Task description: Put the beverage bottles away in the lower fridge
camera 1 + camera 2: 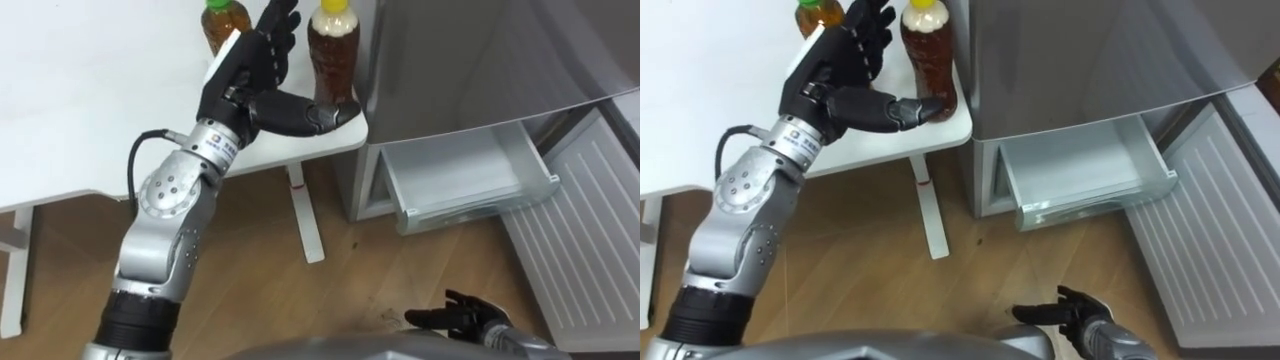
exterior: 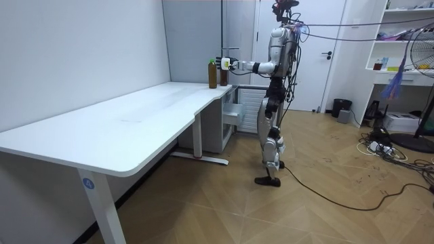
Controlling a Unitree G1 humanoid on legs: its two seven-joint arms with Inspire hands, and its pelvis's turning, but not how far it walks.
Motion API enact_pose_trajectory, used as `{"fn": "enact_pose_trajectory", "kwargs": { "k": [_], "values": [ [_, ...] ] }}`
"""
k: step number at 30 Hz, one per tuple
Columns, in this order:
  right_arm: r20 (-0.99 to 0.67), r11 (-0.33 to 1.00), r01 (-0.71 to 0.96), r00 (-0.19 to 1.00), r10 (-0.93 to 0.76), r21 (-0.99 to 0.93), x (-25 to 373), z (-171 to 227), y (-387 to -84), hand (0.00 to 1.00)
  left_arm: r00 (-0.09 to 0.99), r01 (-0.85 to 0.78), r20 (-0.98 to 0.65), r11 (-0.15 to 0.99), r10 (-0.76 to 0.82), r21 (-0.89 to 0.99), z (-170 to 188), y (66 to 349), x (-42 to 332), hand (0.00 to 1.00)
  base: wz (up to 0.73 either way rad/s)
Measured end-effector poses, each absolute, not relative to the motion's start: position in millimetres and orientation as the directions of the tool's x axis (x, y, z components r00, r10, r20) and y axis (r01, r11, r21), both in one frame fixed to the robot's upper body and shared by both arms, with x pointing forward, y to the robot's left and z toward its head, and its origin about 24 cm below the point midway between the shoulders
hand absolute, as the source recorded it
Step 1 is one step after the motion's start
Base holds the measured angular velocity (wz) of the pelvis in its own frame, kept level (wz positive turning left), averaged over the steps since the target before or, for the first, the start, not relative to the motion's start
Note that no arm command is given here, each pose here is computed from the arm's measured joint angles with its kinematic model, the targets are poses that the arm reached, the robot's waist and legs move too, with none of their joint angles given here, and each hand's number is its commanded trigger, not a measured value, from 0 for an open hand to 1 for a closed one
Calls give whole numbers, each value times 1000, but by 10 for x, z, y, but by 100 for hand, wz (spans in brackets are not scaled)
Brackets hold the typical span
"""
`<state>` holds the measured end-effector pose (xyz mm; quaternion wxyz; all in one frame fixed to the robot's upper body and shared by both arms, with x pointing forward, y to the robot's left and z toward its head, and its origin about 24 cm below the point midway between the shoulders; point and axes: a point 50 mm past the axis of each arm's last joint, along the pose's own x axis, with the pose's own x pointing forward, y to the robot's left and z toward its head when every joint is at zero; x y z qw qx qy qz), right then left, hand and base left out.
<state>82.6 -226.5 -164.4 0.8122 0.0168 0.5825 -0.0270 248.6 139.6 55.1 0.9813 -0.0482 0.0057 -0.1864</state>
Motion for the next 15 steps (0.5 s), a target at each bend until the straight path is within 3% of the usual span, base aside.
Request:
{"fn": "enact_pose_trajectory", "kwargs": {
  "k": [15],
  "values": [
    [-954,997,74,298,-42,-20,827,-1643,-2280,0,931,365,37,924,-363,-113,664,1372,2638,0,-2]
  ]
}}
